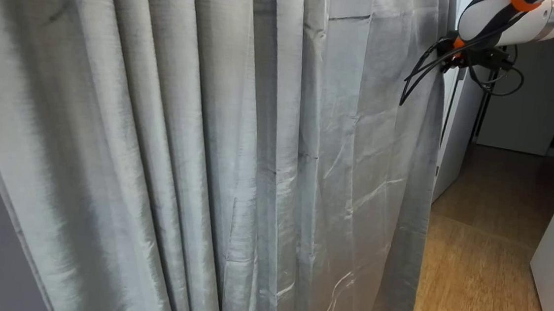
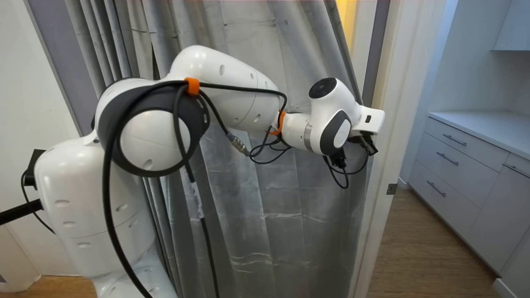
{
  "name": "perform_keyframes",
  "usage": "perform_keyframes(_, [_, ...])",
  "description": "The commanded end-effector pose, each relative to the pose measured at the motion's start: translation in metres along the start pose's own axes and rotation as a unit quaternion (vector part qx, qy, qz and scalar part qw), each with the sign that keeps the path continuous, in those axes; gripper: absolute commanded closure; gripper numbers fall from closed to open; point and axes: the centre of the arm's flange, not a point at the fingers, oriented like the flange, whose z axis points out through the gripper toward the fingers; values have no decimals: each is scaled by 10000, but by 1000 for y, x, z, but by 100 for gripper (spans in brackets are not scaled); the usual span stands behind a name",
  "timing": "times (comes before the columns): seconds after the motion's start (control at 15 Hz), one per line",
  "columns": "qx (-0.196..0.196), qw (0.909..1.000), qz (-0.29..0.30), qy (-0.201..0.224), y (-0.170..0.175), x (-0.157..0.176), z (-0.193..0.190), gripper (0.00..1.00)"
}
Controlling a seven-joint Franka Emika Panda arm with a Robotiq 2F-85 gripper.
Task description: Pull the curtain to the right
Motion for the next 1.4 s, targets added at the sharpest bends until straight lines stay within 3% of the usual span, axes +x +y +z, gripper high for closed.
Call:
perform_keyframes(0.0, [-482, 9960, 668, -334, 12, -6, 43, 100])
perform_keyframes(0.27, [-577, 9889, 1309, -398, 11, -3, 50, 100])
perform_keyframes(0.67, [-680, 9710, 2266, -340, 18, 9, 57, 100])
perform_keyframes(1.33, [-920, 9287, 3587, -209, 35, 21, 66, 100])
